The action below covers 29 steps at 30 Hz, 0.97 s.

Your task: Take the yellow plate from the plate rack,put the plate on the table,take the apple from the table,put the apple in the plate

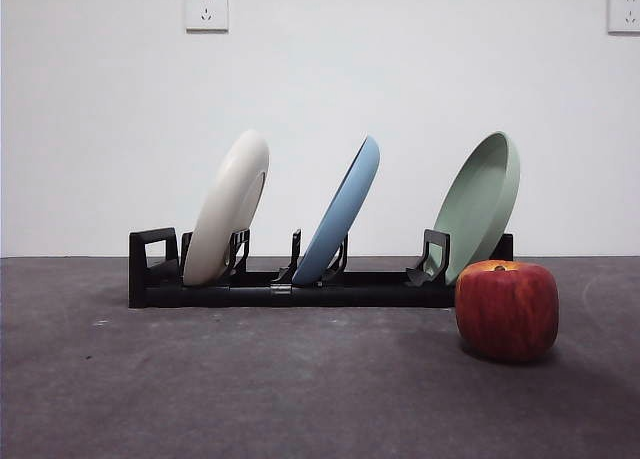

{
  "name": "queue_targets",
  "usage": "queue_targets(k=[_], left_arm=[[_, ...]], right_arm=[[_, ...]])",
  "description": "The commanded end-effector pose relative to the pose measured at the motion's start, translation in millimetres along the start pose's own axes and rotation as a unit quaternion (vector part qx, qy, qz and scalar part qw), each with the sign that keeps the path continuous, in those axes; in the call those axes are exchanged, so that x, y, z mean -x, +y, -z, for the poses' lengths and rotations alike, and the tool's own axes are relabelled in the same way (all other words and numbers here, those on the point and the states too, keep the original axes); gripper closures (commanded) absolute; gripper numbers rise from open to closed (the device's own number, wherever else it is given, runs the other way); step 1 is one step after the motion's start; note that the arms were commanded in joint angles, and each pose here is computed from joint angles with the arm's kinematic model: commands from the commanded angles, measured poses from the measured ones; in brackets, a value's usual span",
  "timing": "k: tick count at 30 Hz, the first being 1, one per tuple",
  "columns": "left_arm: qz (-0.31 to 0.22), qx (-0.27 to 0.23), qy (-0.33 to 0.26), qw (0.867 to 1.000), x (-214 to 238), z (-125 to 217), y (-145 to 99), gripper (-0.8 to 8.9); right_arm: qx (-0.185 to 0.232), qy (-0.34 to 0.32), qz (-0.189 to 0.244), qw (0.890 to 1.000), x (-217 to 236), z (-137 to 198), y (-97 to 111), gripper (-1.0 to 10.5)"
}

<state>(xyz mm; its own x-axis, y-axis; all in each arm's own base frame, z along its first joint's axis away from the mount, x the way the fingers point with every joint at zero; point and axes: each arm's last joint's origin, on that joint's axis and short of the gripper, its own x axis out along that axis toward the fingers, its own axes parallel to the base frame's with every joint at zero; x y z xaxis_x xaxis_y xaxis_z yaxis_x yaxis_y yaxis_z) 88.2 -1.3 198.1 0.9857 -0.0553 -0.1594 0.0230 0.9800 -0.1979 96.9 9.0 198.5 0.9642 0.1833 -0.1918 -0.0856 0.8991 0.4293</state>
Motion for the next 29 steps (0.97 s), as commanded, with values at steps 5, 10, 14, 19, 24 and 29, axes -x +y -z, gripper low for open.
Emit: queue_targets(k=[5, 10, 14, 19, 24, 29], left_arm=[[0.010, 0.012, -0.014, 1.000, 5.3, -45.3, -9.4, 8.20], [0.069, -0.001, -0.001, 0.998, 0.2, -82.4, -19.8, 8.20], [0.125, -0.001, 0.024, 0.992, -11.6, -110.5, -27.9, 8.20], [0.200, 0.009, 0.080, 0.977, -34.8, -138.1, -36.4, 8.18], [0.271, 0.025, 0.126, 0.954, -64.3, -158.0, -42.9, 8.16], [0.274, 0.041, 0.176, 0.945, -92.6, -170.8, -47.6, 7.00]], right_arm=[[0.007, 0.001, -0.039, 0.999, -0.4, -44.4, 22.5, 9.5], [0.040, 0.012, -0.073, 0.996, -6.3, -75.3, 38.0, 9.5], [0.049, 0.022, -0.106, 0.993, -13.2, -98.3, 49.6, 9.5], [0.062, 0.040, -0.144, 0.987, -25.7, -121.0, 60.6, 9.5], [0.063, 0.073, -0.196, 0.976, -39.8, -135.7, 68.7, 9.5], [0.073, 0.108, -0.218, 0.967, -52.3, -146.5, 73.9, 9.3]])
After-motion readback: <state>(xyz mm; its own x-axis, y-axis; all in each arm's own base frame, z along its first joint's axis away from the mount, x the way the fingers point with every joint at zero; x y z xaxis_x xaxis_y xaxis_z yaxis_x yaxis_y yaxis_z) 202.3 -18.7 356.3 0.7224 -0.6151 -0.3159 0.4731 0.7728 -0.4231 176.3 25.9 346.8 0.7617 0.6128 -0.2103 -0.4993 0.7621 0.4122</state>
